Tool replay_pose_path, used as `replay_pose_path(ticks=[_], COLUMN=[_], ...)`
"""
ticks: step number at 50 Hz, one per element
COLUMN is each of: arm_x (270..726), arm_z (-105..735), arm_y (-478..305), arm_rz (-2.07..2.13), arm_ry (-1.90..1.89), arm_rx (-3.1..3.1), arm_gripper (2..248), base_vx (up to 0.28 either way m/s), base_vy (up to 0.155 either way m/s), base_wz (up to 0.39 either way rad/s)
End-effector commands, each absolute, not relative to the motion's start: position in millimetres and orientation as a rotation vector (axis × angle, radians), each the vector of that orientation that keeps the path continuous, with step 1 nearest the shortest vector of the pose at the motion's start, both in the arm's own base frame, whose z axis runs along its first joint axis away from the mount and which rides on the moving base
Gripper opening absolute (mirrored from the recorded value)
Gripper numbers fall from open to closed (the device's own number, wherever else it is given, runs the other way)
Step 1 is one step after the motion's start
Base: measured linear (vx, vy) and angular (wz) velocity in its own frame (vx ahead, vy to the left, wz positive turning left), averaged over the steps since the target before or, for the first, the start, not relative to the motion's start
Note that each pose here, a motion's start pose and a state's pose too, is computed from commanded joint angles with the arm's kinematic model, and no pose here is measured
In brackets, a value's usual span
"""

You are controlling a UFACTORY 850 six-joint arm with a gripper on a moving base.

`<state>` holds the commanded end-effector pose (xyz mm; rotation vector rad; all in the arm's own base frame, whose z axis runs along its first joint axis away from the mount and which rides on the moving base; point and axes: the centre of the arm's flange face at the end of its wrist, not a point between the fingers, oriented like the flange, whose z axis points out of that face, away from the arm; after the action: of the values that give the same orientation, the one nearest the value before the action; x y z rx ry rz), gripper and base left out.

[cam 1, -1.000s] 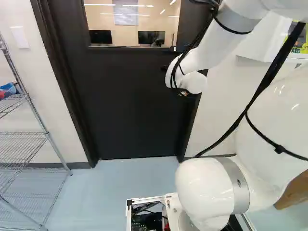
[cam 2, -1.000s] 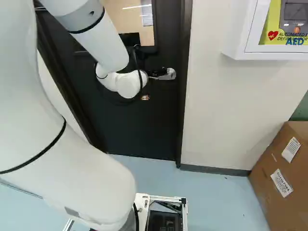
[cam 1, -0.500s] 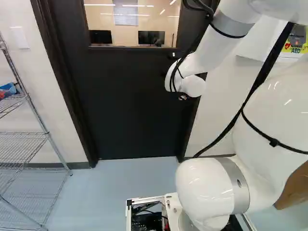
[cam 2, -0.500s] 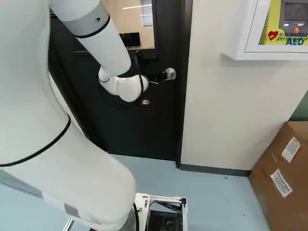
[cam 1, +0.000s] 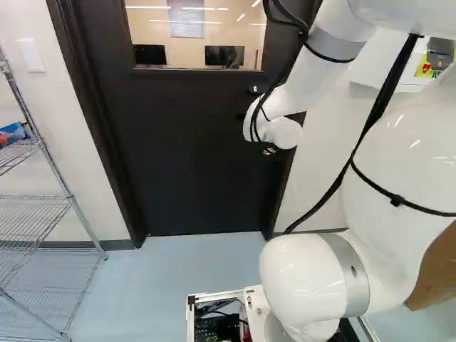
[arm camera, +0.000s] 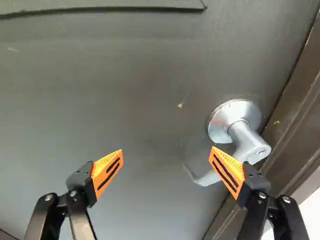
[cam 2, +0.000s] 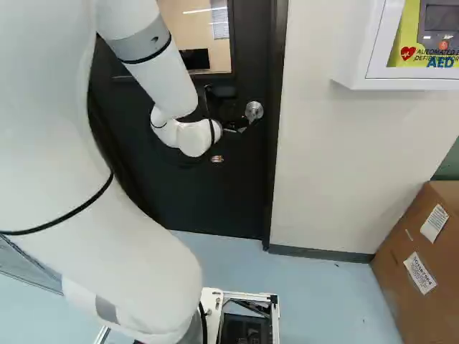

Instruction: Open the door and move inside

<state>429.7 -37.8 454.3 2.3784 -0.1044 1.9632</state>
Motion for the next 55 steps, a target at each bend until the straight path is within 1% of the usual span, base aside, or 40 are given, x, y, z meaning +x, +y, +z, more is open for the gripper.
replay_pose_path(ticks=[34,55], arm_x=[432.5,459.5], arm_z=[426.9,425.7], arm_y=[-38.6,-49.7], arm_rz=[1.887,1.869], arm_ry=[-0.120,-0.356], arm_rx=[2.439,2.400], arm_gripper=[247,247], base_vx=[0.000,0.000], base_vy=[0.000,0.000], base_wz=[0.000,0.000])
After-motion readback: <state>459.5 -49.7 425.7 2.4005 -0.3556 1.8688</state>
